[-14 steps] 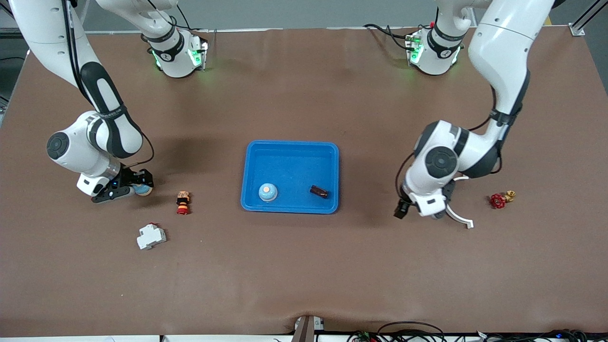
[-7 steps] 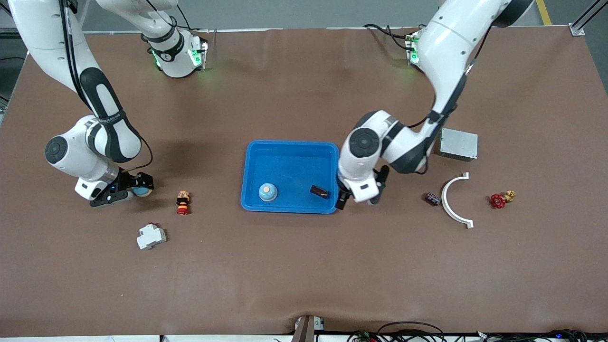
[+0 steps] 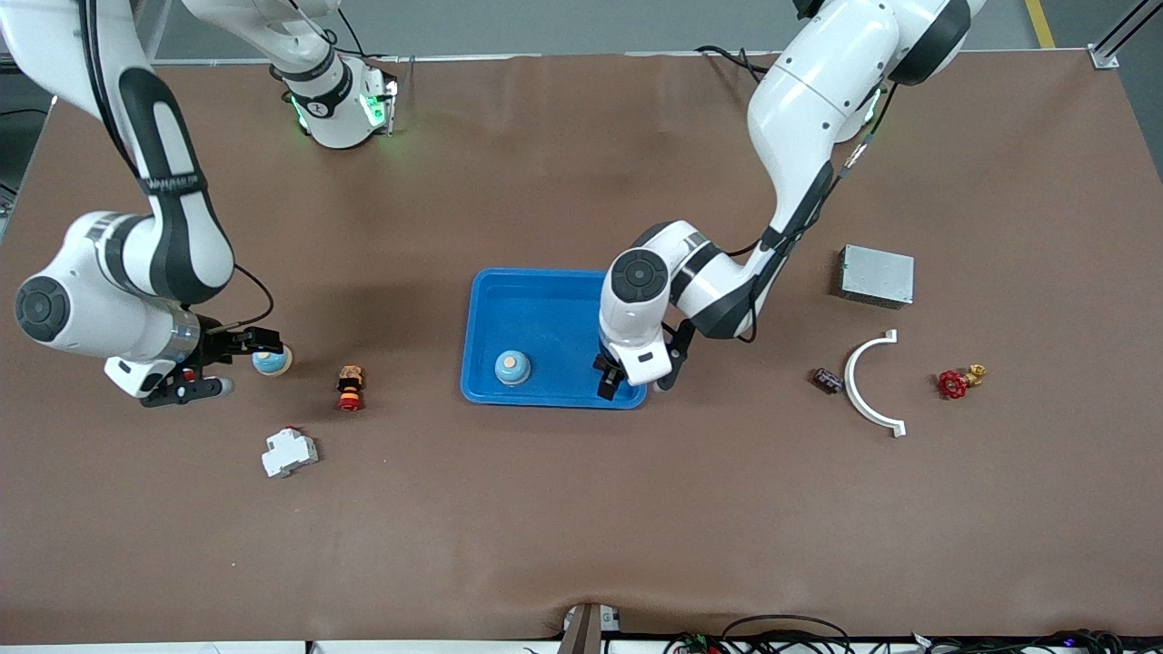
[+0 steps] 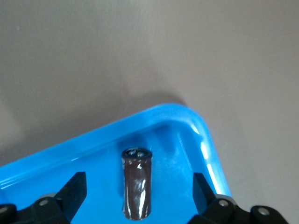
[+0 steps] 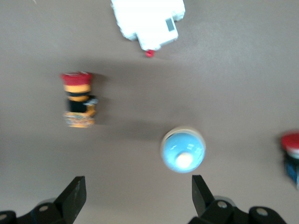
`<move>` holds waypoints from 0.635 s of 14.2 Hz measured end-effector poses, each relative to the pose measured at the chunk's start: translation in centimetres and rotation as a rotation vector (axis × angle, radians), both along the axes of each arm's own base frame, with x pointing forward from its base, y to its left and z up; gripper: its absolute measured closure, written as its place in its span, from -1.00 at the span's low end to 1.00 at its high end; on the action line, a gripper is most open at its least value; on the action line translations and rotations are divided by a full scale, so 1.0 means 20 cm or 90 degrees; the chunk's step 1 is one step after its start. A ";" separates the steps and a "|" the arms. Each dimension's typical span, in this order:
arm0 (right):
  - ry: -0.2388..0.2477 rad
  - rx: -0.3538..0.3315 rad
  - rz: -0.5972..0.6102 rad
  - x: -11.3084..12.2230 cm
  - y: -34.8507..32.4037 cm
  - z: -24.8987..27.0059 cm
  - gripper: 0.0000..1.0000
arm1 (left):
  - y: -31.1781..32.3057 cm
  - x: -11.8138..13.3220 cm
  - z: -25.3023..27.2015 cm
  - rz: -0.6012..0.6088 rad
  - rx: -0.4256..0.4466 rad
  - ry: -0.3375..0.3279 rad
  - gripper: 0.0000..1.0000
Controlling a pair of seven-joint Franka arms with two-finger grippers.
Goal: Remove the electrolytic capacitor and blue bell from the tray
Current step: 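Grasp the second capacitor with the left gripper while the right gripper returns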
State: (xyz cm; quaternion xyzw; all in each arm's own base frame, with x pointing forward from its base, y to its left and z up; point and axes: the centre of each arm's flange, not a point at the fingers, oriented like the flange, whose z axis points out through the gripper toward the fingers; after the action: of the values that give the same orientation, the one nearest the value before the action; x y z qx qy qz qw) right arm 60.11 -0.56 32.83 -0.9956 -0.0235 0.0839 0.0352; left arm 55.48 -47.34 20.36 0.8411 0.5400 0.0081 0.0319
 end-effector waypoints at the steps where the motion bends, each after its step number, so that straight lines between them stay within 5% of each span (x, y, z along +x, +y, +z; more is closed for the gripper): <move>1: -0.006 -0.016 -0.045 0.00 0.16 0.12 -1.00 | -0.03 -0.03 -0.04 -0.006 0.001 0.003 -0.93; 3: -0.022 -0.031 -0.103 -0.05 0.49 0.26 -1.00 | -0.06 -0.06 -0.09 -0.014 0.002 0.008 -0.74; 7: -0.043 -0.022 -0.217 -0.12 0.94 0.28 -1.00 | -0.07 -0.06 -0.09 -0.015 0.000 0.006 0.15; 9: -0.064 -0.003 -0.261 -0.16 1.16 0.26 -1.00 | -0.06 -0.03 -0.06 -0.010 -0.005 -0.002 0.41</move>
State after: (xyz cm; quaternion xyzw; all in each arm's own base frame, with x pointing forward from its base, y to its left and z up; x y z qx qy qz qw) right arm 56.86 22.73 38.02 -0.9825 0.1780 0.0249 0.0483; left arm 54.93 -48.57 19.25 0.8451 0.5334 0.0068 0.0358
